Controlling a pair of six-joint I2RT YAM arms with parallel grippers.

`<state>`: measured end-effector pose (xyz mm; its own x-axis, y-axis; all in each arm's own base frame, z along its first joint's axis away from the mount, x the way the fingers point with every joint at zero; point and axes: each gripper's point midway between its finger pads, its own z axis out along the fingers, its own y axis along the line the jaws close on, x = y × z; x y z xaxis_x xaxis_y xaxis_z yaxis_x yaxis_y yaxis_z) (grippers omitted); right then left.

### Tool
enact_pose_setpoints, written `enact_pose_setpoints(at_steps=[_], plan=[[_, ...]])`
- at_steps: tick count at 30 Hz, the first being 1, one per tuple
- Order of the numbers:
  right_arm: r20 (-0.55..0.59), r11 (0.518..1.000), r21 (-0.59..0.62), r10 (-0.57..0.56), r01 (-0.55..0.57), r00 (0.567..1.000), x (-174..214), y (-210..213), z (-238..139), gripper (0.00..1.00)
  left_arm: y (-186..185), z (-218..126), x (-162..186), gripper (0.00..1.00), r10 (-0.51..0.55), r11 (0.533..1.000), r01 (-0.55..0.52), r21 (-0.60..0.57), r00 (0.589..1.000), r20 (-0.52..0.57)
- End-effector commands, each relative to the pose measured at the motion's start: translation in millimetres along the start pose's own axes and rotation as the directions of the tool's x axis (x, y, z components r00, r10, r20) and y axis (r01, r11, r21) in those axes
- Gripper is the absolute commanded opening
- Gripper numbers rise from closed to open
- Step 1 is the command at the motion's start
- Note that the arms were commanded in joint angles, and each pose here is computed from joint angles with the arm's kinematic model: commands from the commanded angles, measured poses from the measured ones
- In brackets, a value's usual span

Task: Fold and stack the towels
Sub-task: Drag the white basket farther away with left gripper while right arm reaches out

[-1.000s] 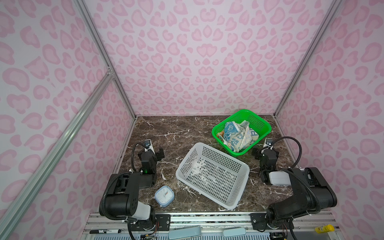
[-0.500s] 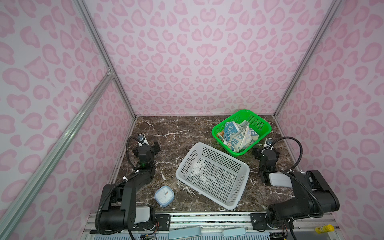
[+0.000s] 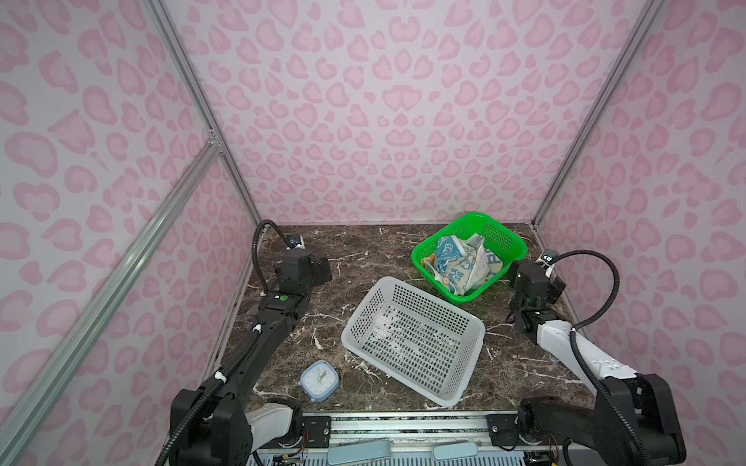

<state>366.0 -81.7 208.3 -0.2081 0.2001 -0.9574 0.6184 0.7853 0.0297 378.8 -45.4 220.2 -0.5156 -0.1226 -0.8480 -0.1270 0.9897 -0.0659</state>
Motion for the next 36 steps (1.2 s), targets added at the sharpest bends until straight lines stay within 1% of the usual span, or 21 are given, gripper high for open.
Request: enact_pose_setpoints(at_steps=[1, 3, 4, 7, 10, 12, 14, 17, 19, 21, 24, 27, 33, 36], plan=[[-0.149, 1.0, -0.001, -0.01, 0.01, 0.989, 19.2, -4.9, -6.7, 1.0, -17.9, -17.4, 44.9, 0.97, 0.037, 0.998, -0.025, 0.055, 0.973, -0.228], [-0.178, 0.998, -0.059, -0.013, 0.003, 0.984, 18.0, 3.3, -12.4, 1.0, -31.6, -23.5, 57.5, 0.97, 0.063, 0.995, -0.04, 0.088, 0.956, -0.287], [-0.187, 0.994, -0.108, -0.027, 0.007, 0.982, 19.4, 10.7, -15.9, 1.0, -41.1, -25.8, 63.3, 0.98, 0.081, 0.992, -0.047, 0.114, 0.947, -0.31], [-0.213, 0.973, -0.23, -0.042, -0.008, 0.976, 30.7, 31.2, -25.6, 1.0, -70.8, -28.0, 82.9, 0.97, 0.13, 0.978, -0.055, 0.201, 0.916, -0.381], [-0.251, 0.955, -0.297, -0.074, -0.004, 0.965, 42.4, 46.7, -33.8, 1.0, -94.2, -27.8, 100.6, 0.97, 0.183, 0.966, -0.077, 0.249, 0.88, -0.439], [-0.256, 0.933, -0.359, -0.13, 0.031, 0.958, 46.9, 61.5, -41.0, 1.0, -103.3, -26.9, 108.6, 0.97, 0.214, 0.961, -0.101, 0.258, 0.86, -0.462], [-0.239, 0.919, -0.384, -0.19, 0.087, 0.952, 48.6, 71.9, -48.6, 1.0, -108.0, -24.9, 114.2, 0.97, 0.232, 0.959, -0.116, 0.26, 0.847, -0.478], [-0.224, 0.894, -0.435, -0.225, 0.109, 0.948, 46.5, 89.9, -61.8, 1.0, -105.3, -17.2, 121.3, 0.98, 0.247, 0.962, -0.145, 0.233, 0.828, -0.504], [-0.205, 0.879, -0.46, -0.245, 0.127, 0.948, 44.9, 100.5, -70.3, 1.0, -105.7, -11.9, 128.9, 0.98, 0.266, 0.959, -0.165, 0.23, 0.802, -0.536], [-0.184, 0.869, -0.472, -0.264, 0.151, 0.947, 42.8, 108.5, -76.4, 1.0, -109.9, -8.7, 136.0, 0.91, 0.277, 0.956, -0.163, 0.245, 0.78, -0.562], [-0.176, 0.867, -0.471, -0.276, 0.166, 0.945, 40.0, 114.0, -78.3, 1.0, -110.7, -2.9, 146.1, 0.84, 0.288, 0.954, -0.172, 0.245, 0.754, -0.591], [-0.183, 0.867, -0.471, -0.278, 0.164, 0.943, 39.2, 116.1, -77.8, 1.0, -110.6, 1.3, 156.1, 0.7, 0.309, 0.949, -0.192, 0.249, 0.718, -0.623], [-0.186, 0.866, -0.474, -0.276, 0.16, 0.943, 42.7, 117.2, -77.2, 1.0, -108.1, 6.2, 163.8, 0.48, 0.326, 0.945, -0.217, 0.245, 0.694, -0.642], [-0.19, 0.866, -0.473, -0.279, 0.162, 0.941, 44.5, 118.0, -76.2, 1.0, -105.9, 8.6, 164.7, 0.38, 0.332, 0.943, -0.232, 0.238, 0.688, -0.645]])
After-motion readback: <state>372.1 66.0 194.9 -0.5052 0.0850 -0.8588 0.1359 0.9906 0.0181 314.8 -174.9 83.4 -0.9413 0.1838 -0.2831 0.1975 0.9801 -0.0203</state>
